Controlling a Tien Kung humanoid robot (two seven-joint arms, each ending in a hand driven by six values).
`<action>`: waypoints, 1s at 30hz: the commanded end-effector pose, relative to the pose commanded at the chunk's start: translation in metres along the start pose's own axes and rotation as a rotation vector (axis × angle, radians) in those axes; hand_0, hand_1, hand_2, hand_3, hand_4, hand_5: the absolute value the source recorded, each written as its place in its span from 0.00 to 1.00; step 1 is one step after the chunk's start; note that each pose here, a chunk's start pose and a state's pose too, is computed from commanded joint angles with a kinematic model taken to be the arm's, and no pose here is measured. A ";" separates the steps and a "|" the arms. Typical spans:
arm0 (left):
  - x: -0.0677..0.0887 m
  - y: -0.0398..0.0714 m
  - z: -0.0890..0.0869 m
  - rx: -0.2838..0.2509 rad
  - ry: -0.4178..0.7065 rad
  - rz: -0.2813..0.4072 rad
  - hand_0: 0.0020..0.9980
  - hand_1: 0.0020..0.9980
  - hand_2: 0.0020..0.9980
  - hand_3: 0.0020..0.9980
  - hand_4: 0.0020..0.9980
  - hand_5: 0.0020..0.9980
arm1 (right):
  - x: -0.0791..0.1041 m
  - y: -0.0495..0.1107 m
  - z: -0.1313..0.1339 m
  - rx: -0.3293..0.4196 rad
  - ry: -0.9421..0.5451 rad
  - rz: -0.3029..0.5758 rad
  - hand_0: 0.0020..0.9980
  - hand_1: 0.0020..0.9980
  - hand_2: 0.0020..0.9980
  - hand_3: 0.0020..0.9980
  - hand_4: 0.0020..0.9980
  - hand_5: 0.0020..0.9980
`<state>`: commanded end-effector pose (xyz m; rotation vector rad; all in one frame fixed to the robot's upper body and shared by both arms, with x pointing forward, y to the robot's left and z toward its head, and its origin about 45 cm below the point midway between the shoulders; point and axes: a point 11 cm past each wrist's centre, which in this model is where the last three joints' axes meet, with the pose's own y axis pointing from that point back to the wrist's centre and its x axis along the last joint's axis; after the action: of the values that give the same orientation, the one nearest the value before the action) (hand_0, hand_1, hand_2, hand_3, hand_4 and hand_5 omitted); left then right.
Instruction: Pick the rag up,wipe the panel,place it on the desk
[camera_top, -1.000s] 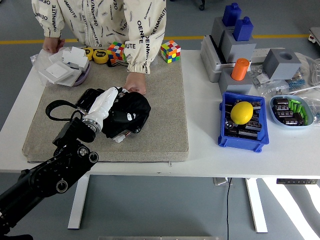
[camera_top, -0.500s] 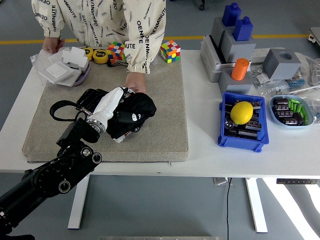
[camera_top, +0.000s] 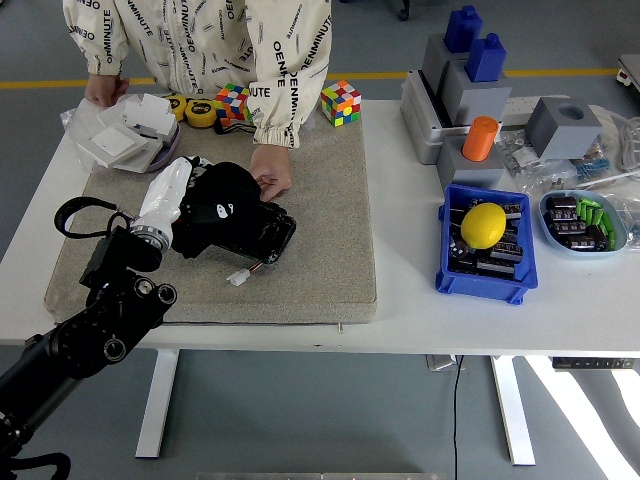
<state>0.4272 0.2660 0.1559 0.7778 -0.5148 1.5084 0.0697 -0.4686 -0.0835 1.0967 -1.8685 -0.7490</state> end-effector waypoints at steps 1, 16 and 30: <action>0.003 -0.001 -0.002 0.007 0.006 0.011 0.20 0.21 0.26 0.55 0.60 0.00 | 0.000 0.000 0.000 -0.001 0.000 0.000 0.52 0.55 0.49 0.52 0.84 0.35; 0.043 -0.016 -0.048 0.152 0.049 0.158 0.20 0.21 0.25 0.55 0.60 0.00 | 0.001 0.001 0.002 -0.006 -0.002 0.003 0.52 0.55 0.49 0.52 0.84 0.35; 0.056 -0.017 -0.058 0.179 0.067 0.210 0.20 0.21 0.25 0.55 0.60 0.00 | 0.000 0.001 0.002 -0.005 -0.003 0.001 0.52 0.55 0.49 0.52 0.84 0.35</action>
<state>0.4362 0.3478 0.1562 0.8278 -0.4254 1.7872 0.0675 -0.4681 -0.0842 1.0913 -1.8686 -0.7551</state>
